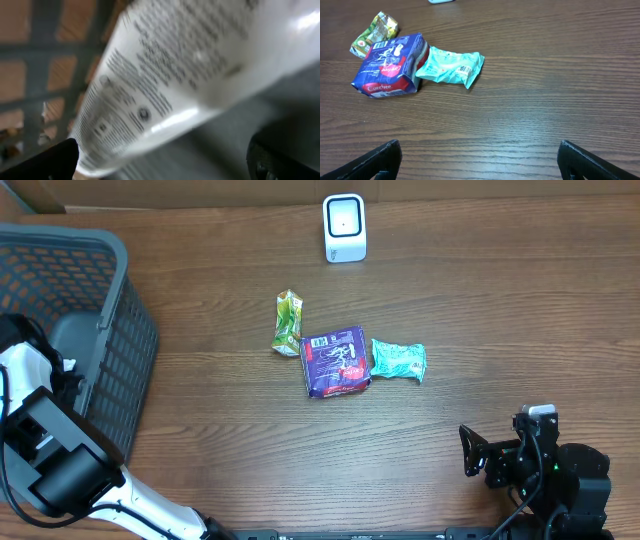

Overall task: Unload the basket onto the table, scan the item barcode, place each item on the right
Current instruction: 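Reach into the basket and grasp the white Pantene conditioner tube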

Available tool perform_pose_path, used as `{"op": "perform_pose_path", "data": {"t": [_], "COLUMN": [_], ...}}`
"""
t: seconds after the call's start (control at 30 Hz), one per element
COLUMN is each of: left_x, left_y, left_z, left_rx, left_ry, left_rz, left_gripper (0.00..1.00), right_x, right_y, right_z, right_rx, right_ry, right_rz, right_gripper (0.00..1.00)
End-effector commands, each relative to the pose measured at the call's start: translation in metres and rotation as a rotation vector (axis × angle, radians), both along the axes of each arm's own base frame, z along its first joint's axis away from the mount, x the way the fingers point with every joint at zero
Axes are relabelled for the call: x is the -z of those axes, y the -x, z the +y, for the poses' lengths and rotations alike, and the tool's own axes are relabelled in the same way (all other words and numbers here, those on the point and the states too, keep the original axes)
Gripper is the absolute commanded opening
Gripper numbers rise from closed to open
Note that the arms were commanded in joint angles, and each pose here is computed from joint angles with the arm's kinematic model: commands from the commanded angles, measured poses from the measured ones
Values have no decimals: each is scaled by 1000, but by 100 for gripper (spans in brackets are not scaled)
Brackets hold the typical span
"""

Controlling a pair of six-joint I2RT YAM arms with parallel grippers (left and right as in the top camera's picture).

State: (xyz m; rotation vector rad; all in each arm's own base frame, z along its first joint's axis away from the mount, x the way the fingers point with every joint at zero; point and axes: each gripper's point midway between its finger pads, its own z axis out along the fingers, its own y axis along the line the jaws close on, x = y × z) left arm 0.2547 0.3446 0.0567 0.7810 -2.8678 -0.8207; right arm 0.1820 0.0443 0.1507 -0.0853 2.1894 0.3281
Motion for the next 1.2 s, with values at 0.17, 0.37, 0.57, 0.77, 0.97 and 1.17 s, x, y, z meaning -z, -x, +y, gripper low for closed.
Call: {"op": "perform_pose_path", "data": {"t": [0.17,0.37,0.57,0.77,0.97,1.17], "left_x": [20,49,64,35,-51,-98], "left_y": [-11,-18,-45,-91,-129,-134], "left_z": [9,-14,-52,-85,-102,-101], "left_rx": [70,104,159,81,104,116], "left_ry": [-15,94,302,498,662,658], "left_rz": [-21,-100,-272,-497,-655,-683], "left_gripper": [85,26,4,4,4,4], "right_x": [-10,-10,-10,-10,-10,-10], "right_y": [-1,-1,-1,-1,-1,-1], "right_z": [-1,-1,-1,-1,-1,-1], "right_rx": [7,7,7,7,7,7], "right_ry": [4,4,4,4,4,4], "right_rz": [-28,-28,-28,-28,-28,-28], "right_gripper": [100,100,100,100,100,100]}}
